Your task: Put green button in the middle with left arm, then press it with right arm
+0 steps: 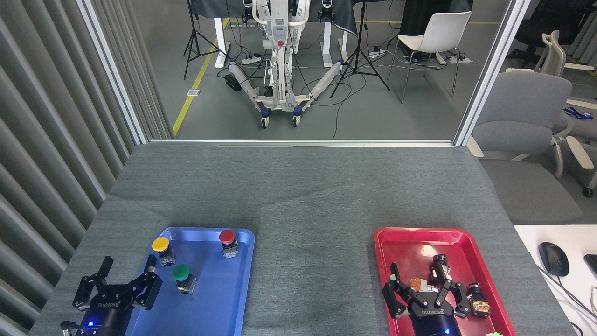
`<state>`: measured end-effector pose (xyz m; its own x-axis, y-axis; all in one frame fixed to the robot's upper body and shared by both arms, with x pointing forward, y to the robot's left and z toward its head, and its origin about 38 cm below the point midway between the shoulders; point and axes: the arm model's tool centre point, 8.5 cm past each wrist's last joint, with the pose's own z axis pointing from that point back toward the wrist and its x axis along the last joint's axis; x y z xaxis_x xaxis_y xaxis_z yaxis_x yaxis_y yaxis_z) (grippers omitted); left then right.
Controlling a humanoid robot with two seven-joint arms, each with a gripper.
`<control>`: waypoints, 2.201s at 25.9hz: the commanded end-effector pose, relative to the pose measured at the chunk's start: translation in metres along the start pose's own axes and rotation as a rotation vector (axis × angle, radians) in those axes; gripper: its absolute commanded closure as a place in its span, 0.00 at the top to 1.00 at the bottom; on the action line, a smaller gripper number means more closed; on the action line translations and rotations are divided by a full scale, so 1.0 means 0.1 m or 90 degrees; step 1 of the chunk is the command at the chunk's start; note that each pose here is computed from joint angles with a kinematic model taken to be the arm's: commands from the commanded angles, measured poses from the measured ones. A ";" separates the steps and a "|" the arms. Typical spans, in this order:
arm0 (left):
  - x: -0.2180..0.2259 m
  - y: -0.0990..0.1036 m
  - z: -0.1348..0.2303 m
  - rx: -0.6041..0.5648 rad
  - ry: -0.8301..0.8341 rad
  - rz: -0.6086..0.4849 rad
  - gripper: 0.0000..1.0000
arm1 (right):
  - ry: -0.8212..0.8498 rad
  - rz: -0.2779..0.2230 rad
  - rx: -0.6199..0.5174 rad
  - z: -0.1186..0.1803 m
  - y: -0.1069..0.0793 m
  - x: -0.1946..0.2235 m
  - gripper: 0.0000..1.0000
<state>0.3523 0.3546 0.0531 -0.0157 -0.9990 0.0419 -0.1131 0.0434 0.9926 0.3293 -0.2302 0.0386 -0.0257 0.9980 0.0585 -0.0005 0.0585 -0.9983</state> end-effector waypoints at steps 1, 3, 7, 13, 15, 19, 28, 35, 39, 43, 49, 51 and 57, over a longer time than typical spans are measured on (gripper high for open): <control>-0.02 0.01 0.03 0.002 0.001 0.008 1.00 | 0.006 0.006 0.009 0.00 0.02 -0.02 1.00; -0.04 0.00 0.04 -0.003 0.008 0.001 1.00 | 0.002 0.009 0.009 -0.01 0.02 -0.03 1.00; -0.01 -0.01 0.11 -0.003 0.000 0.000 1.00 | 0.004 0.008 0.012 -0.01 0.03 -0.03 1.00; -0.02 -0.02 0.15 -0.006 0.005 -0.005 1.00 | 0.003 0.009 0.018 0.03 0.07 -0.04 1.00; -0.01 -0.03 0.15 -0.011 0.005 -0.003 1.00 | 0.003 0.010 0.018 0.03 0.07 -0.04 1.00; -0.01 -0.04 0.16 -0.012 0.005 -0.002 1.00 | 0.004 0.010 0.018 0.03 0.07 -0.05 1.00; -0.01 -0.04 0.16 -0.015 0.006 -0.001 1.00 | 0.004 0.009 0.024 0.05 0.09 -0.03 1.00; -0.02 -0.03 0.15 -0.015 0.007 -0.001 1.00 | 0.004 0.009 0.025 0.06 0.10 -0.04 1.00; -0.02 -0.04 0.16 -0.016 0.006 0.000 1.00 | 0.005 0.015 0.028 0.08 0.11 -0.07 1.00; -0.02 -0.04 0.16 -0.017 0.007 0.000 1.00 | 0.005 0.015 0.030 0.09 0.12 -0.08 1.00; -0.02 -0.04 0.15 -0.018 0.006 -0.001 1.00 | 0.005 0.016 0.031 0.09 0.12 -0.08 1.00; -0.03 -0.06 0.16 -0.020 0.008 0.000 1.00 | 0.005 0.015 0.031 0.10 0.13 -0.08 1.00; -0.03 -0.05 0.15 -0.020 0.007 -0.004 1.00 | 0.005 0.015 0.032 0.10 0.13 -0.08 1.00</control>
<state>0.3378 0.3575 0.0458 -0.0045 -0.9993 0.0373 -0.0808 0.0375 0.9960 0.3192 -0.2375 0.0254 -0.0181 0.9993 0.0342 -0.0452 0.0334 -0.9984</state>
